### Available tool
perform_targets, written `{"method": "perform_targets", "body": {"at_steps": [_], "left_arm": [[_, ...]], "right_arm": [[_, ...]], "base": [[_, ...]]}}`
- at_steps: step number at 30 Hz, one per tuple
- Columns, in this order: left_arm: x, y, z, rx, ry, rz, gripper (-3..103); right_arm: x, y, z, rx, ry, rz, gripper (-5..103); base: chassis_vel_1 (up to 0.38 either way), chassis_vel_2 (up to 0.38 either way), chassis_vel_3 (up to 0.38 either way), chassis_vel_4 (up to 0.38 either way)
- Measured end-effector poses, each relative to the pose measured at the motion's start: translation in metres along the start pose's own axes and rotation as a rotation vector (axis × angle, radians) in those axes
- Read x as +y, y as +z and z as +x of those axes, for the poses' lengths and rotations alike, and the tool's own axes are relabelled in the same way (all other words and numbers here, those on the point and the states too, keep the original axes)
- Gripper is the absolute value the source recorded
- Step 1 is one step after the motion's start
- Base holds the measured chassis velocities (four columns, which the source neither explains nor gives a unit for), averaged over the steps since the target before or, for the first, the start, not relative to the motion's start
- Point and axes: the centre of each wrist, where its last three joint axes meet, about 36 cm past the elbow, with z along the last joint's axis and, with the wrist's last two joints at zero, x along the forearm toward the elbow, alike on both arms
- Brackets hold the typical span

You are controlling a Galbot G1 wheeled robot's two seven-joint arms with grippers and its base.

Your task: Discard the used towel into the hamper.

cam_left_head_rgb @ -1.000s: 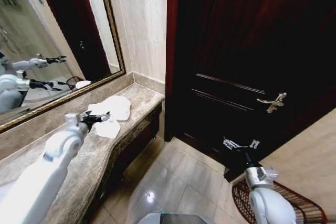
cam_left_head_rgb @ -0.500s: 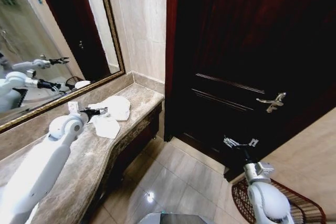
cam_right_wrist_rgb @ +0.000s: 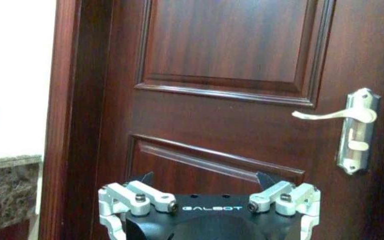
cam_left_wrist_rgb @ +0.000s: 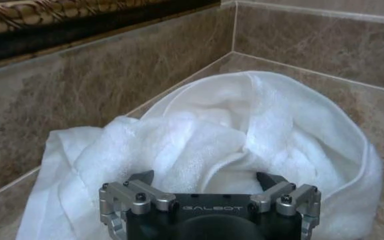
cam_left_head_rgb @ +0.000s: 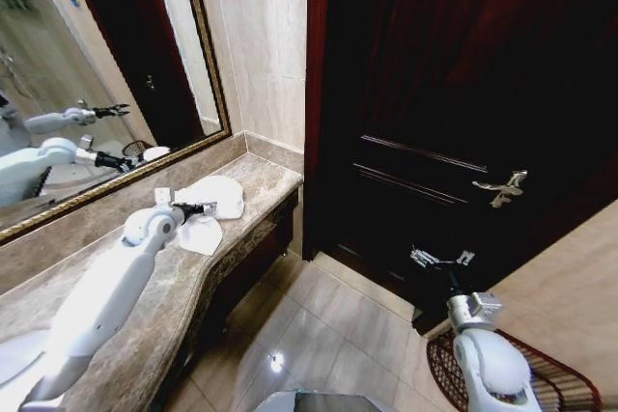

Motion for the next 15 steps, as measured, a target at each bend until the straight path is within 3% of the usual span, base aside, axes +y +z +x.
{"method": "perform_targets", "body": {"at_steps": [5,9,13,15], "left_arm": [[-0.003,0.004,-0.006,-0.001,-0.007,-0.010,100],[-0.004,0.009,-0.009,-0.018,-0.003,-0.017,81],[-0.003,0.011,-0.010,-0.018,0.000,-0.020,76],[-0.002,0.012,-0.012,-0.014,-0.001,-0.017,59]], "right_arm": [[-0.001,-0.001,0.002,0.000,0.013,0.001,100],[0.000,-0.001,0.003,0.001,0.021,-0.005,100],[0.002,0.000,0.003,0.002,0.021,-0.009,100],[0.003,0.000,0.003,0.001,0.021,-0.011,100]], "base": [[0.000,0.000,0.000,0.000],[0.000,0.000,0.000,0.000],[0.000,0.000,0.000,0.000],[0.000,0.000,0.000,0.000]]}}
